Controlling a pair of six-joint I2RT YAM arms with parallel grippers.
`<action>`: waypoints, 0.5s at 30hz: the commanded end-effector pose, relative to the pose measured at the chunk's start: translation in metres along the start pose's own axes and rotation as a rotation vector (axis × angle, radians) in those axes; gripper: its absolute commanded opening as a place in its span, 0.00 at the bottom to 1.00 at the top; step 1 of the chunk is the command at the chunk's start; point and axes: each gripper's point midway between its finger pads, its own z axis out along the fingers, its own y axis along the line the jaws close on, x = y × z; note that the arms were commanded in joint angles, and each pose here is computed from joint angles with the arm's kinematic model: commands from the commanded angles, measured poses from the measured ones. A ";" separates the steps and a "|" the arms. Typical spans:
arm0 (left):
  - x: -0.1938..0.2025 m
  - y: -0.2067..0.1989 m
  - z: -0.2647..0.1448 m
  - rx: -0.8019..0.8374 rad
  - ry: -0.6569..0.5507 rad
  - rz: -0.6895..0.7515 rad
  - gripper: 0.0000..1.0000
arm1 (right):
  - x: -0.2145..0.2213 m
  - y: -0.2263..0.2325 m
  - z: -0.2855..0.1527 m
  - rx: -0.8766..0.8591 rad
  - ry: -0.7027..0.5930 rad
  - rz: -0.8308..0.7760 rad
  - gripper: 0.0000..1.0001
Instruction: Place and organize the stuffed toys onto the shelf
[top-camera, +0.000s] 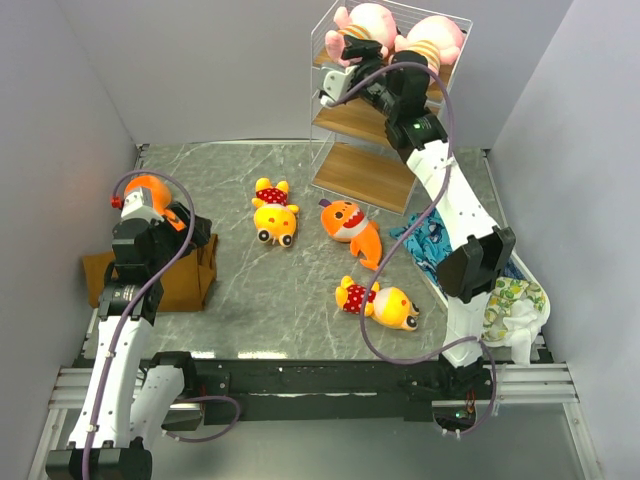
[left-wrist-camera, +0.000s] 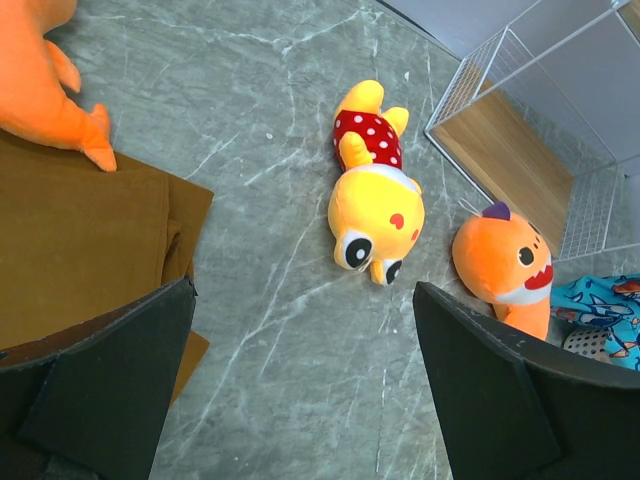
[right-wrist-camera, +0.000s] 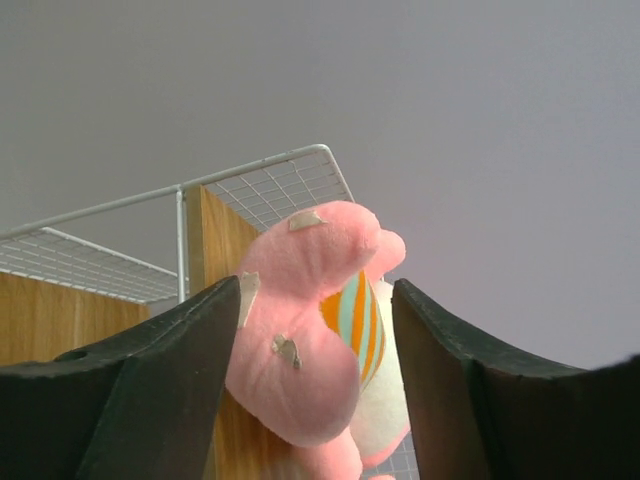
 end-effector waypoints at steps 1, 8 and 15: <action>-0.012 -0.007 -0.004 0.028 -0.050 0.014 0.97 | -0.037 -0.042 -0.023 0.102 -0.057 0.028 0.71; -0.011 -0.005 -0.003 0.013 -0.046 0.011 0.96 | -0.080 -0.035 -0.048 0.146 -0.146 0.154 0.78; -0.012 -0.003 -0.003 0.002 -0.051 0.011 0.96 | -0.145 0.009 -0.078 0.175 -0.246 0.481 0.85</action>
